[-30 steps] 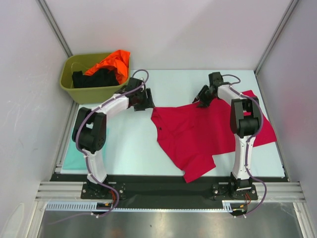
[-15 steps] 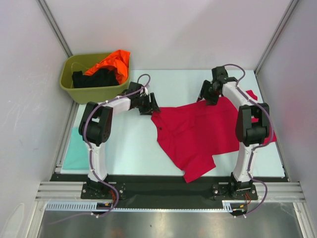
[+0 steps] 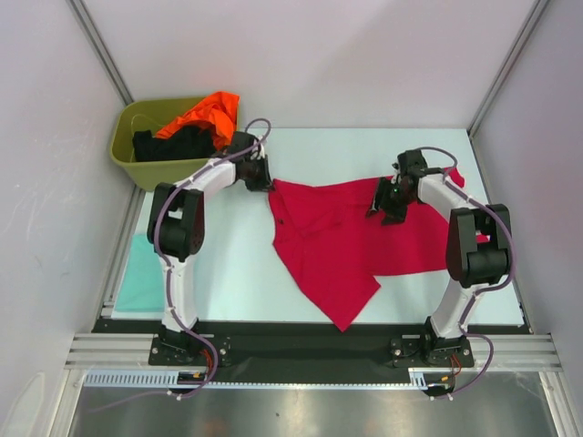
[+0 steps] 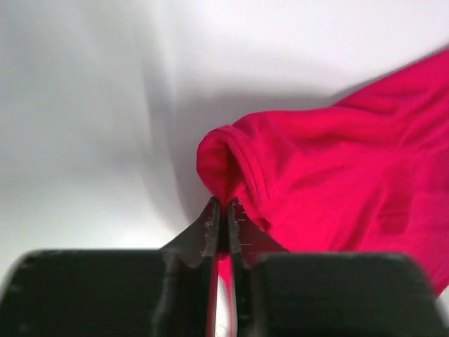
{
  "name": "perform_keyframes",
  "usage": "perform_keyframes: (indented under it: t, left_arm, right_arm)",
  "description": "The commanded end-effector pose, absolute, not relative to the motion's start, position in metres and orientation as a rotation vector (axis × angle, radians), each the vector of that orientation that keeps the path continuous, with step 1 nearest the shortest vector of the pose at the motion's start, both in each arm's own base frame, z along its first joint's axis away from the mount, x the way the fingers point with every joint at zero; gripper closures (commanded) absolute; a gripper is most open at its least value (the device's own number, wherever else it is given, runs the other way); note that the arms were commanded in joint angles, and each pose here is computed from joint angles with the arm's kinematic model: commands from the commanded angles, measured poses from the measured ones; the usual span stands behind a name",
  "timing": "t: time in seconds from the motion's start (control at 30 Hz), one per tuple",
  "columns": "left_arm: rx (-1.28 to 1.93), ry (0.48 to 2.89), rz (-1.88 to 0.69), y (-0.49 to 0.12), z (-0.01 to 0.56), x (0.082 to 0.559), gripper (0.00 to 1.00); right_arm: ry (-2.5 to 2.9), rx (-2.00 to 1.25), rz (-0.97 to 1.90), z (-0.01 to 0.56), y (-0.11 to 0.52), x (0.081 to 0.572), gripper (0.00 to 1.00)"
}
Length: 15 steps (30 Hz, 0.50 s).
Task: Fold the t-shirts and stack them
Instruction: Fold the tshirt
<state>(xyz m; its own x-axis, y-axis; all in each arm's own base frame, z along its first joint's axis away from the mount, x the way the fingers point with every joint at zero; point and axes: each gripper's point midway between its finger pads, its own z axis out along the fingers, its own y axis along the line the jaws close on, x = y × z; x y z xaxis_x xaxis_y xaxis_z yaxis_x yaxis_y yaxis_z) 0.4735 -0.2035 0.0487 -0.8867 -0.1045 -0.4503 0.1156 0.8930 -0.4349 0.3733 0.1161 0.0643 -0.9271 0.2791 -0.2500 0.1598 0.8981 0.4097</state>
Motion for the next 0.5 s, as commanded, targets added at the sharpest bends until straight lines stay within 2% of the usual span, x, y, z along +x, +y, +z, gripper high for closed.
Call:
perform_keyframes:
  t: [0.0,0.07,0.13,0.2,0.27,0.33,0.37,0.47]
  left_arm:
    - [0.046,2.553,-0.441,-0.169,0.067,0.496,0.86]
    - [0.037,2.59,-0.408,-0.164,0.064,0.486,0.54]
    - [0.044,2.538,-0.389,-0.164,0.089,0.478,0.46]
    - [0.051,2.524,-0.355,-0.162,0.095,0.46,0.31]
    - [0.079,2.458,-0.329,-0.166,0.125,0.447,0.29]
    - [0.11,2.46,-0.369,-0.174,0.128,0.428,0.31]
    - [0.15,2.421,-0.484,-0.188,0.145,0.419,0.35]
    - [0.183,2.461,-0.679,-0.212,0.13,0.387,0.43]
  right_arm:
    - [2.62,0.414,0.606,0.096,0.094,0.394,0.41]
    - [2.6,0.448,0.581,0.102,0.08,0.4,0.4]
    - [2.566,0.523,0.545,0.108,0.057,0.407,0.39]
    - [2.539,0.576,0.52,0.111,0.043,0.412,0.39]
    - [2.511,0.605,0.513,0.114,0.034,0.42,0.39]
    - [2.496,0.607,0.533,0.116,0.036,0.425,0.39]
    - [2.503,0.583,0.569,0.115,0.047,0.426,0.39]
    - [2.52,0.533,0.637,0.108,0.077,0.427,0.4]
